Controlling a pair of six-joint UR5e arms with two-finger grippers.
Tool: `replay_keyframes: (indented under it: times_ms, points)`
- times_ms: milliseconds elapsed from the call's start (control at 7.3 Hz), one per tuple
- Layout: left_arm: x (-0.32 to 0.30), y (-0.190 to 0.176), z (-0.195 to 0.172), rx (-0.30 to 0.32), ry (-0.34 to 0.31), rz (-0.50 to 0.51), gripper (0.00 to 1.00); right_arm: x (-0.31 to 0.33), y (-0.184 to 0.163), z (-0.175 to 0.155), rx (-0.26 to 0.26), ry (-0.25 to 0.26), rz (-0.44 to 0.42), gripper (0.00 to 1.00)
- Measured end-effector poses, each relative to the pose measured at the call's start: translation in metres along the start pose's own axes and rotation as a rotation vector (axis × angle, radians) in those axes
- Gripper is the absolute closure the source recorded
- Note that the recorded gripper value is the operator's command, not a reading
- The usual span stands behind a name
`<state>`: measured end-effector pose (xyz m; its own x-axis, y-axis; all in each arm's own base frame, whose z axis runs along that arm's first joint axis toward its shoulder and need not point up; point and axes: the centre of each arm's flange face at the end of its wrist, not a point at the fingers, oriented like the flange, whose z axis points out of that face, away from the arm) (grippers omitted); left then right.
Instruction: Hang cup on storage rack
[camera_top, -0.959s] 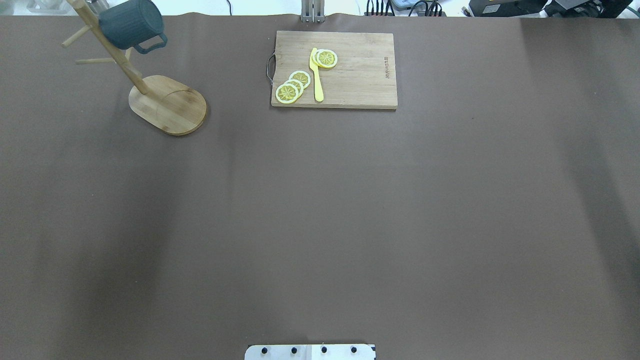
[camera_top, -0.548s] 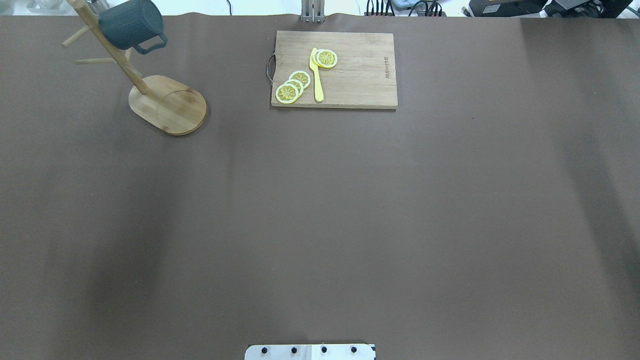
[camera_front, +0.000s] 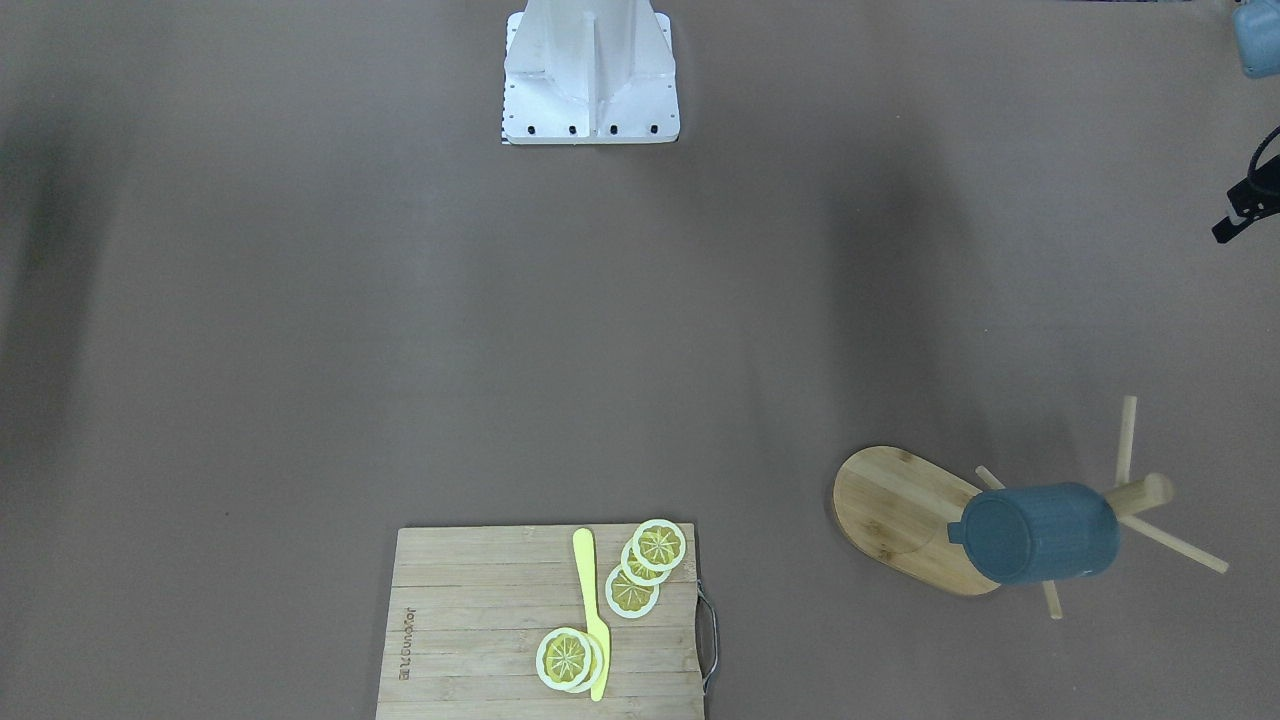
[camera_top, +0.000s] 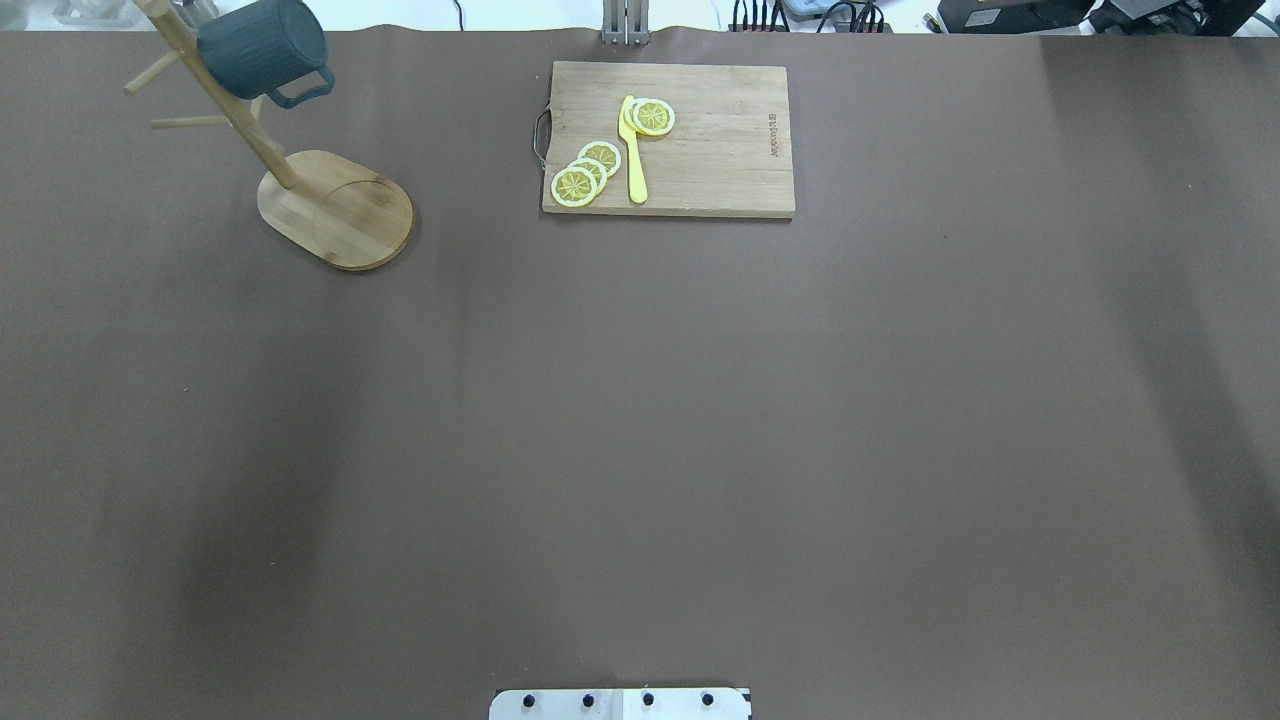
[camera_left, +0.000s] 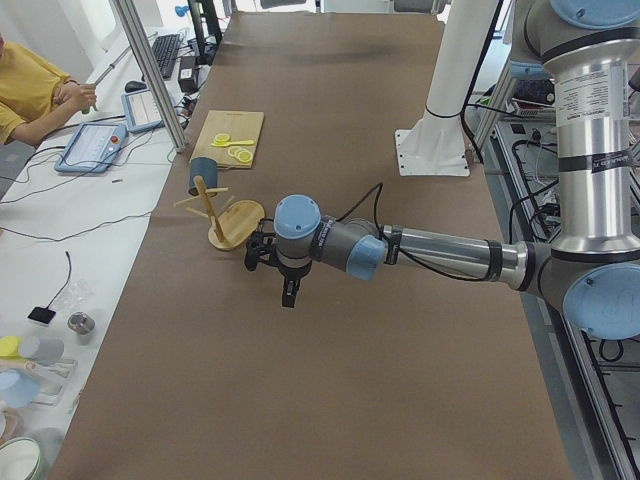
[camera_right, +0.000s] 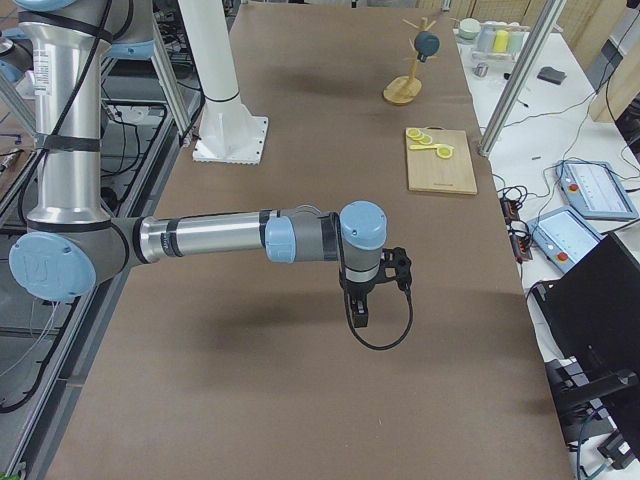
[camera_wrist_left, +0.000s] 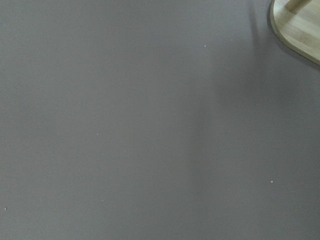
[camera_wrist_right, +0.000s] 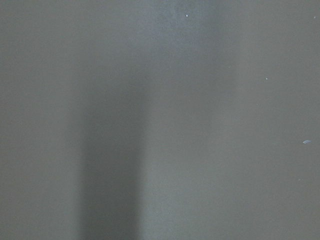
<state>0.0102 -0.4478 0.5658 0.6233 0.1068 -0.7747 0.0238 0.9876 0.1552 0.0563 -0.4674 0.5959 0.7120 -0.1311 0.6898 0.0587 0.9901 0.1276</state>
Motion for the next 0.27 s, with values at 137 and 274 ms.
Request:
replay_keyframes:
  times_ms: [137, 274]
  points:
    - [0.0006, -0.0001, -0.0005, 0.001, 0.000, 0.001, 0.02, -0.0002, -0.0001, -0.0001, 0.000, -0.001, 0.000, 0.00]
    - [0.0009, -0.0001, -0.0008, 0.002, 0.001, 0.003, 0.02, 0.0000, 0.0004, 0.0002, 0.000, -0.002, 0.000, 0.00]
